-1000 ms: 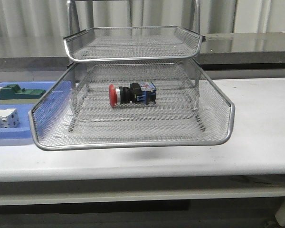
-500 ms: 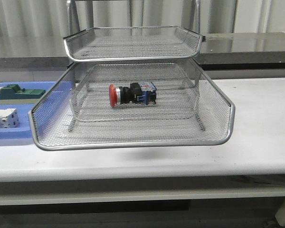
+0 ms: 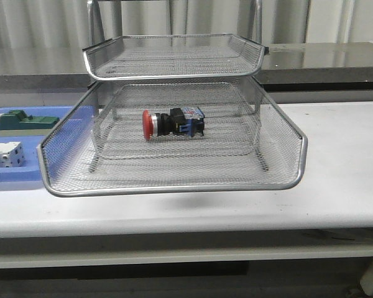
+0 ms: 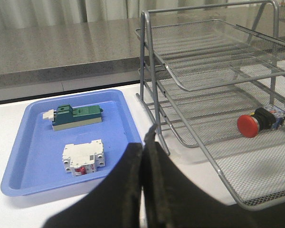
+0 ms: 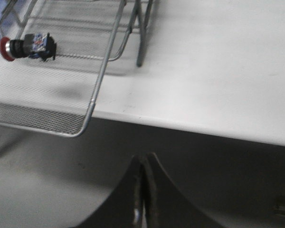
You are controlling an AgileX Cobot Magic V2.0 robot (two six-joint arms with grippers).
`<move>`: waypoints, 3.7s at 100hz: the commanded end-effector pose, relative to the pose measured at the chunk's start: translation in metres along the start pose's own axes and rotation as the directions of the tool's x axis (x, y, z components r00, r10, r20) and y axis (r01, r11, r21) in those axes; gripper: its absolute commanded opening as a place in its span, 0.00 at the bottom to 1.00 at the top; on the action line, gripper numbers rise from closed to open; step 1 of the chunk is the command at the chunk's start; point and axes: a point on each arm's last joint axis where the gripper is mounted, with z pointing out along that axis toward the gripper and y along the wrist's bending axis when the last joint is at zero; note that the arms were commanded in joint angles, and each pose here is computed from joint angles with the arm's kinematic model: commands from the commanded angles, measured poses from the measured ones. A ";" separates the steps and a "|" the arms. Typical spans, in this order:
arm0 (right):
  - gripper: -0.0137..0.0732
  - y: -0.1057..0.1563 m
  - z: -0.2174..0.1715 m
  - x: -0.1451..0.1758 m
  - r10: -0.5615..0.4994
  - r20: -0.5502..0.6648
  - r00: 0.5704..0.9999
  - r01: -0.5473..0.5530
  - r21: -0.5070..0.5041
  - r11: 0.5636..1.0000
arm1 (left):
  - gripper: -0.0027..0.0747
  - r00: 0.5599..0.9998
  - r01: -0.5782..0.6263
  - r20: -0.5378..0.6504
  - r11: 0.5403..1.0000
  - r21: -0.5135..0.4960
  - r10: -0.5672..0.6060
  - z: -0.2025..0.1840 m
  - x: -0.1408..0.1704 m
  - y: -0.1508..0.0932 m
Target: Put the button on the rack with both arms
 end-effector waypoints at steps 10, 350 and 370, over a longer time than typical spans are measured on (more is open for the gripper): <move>0.08 0.013 0.033 -0.022 -0.054 -0.018 0.998 0.050 -0.180 0.982 | 0.01 0.997 0.027 0.078 0.999 -0.025 -0.025 -0.002 -0.013 0.002; 0.09 0.066 0.121 -0.098 -0.446 0.016 0.895 0.446 -0.024 0.895 | 0.01 0.997 0.029 0.076 0.999 -0.026 -0.026 -0.001 -0.012 0.002; 0.09 0.046 0.076 -0.085 -0.406 0.069 0.911 0.398 0.104 0.911 | 0.01 0.997 0.029 0.076 0.999 -0.026 -0.026 -0.001 -0.012 0.002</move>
